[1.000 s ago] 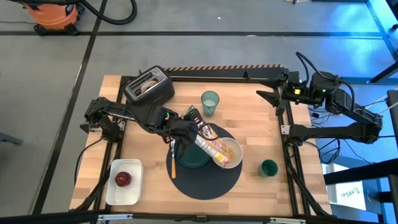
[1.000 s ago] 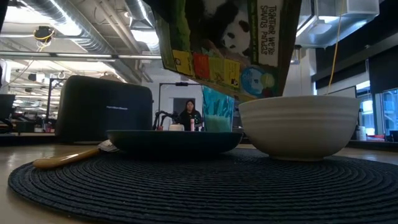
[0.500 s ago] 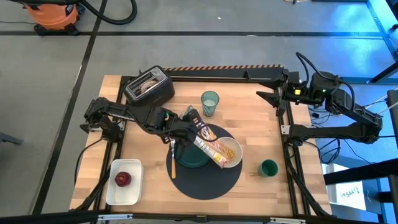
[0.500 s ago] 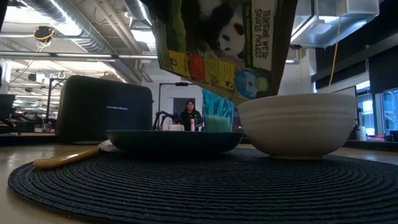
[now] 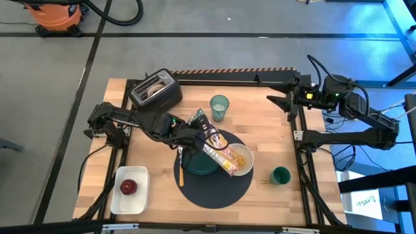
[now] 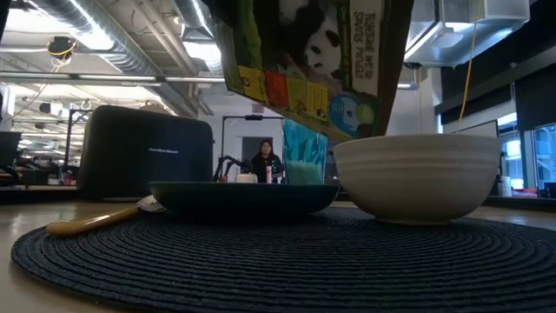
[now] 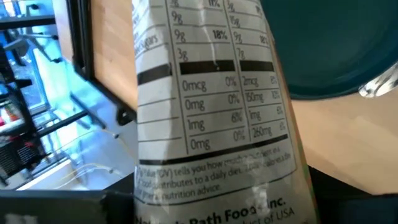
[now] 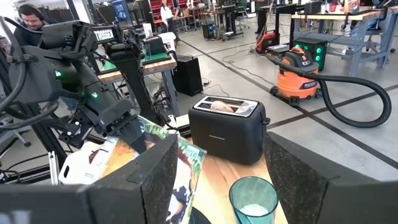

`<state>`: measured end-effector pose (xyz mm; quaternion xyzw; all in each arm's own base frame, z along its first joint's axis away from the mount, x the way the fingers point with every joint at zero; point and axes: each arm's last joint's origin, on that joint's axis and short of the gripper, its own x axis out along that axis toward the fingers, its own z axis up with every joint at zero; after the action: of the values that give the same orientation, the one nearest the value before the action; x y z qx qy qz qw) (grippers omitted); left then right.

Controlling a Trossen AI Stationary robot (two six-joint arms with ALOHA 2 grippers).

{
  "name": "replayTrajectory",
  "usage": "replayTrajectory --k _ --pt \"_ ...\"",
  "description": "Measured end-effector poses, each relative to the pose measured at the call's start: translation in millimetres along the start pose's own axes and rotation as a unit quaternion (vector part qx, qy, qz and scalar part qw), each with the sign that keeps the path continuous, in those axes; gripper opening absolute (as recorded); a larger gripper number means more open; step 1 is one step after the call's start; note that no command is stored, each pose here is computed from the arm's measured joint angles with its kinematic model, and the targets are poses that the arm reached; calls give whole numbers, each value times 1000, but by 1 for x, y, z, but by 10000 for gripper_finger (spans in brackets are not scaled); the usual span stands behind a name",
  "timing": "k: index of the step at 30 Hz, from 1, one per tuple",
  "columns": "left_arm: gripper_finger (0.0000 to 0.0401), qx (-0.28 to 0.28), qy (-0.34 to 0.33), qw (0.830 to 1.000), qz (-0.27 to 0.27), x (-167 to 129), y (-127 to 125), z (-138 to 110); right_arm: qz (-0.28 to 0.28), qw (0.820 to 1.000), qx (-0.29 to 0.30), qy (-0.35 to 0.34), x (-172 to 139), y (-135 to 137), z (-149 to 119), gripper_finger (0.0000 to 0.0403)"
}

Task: Arrange a breakfast setting
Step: Pour the cereal into the white bowl

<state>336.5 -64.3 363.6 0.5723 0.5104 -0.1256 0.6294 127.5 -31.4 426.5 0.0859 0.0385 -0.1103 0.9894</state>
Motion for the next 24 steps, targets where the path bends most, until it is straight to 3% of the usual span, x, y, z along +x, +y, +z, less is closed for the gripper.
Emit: replayTrajectory --k 24 --pt "190 -2 19 1000 15 -7 -6 6 9 1000 9 15 10 0 -2 225"
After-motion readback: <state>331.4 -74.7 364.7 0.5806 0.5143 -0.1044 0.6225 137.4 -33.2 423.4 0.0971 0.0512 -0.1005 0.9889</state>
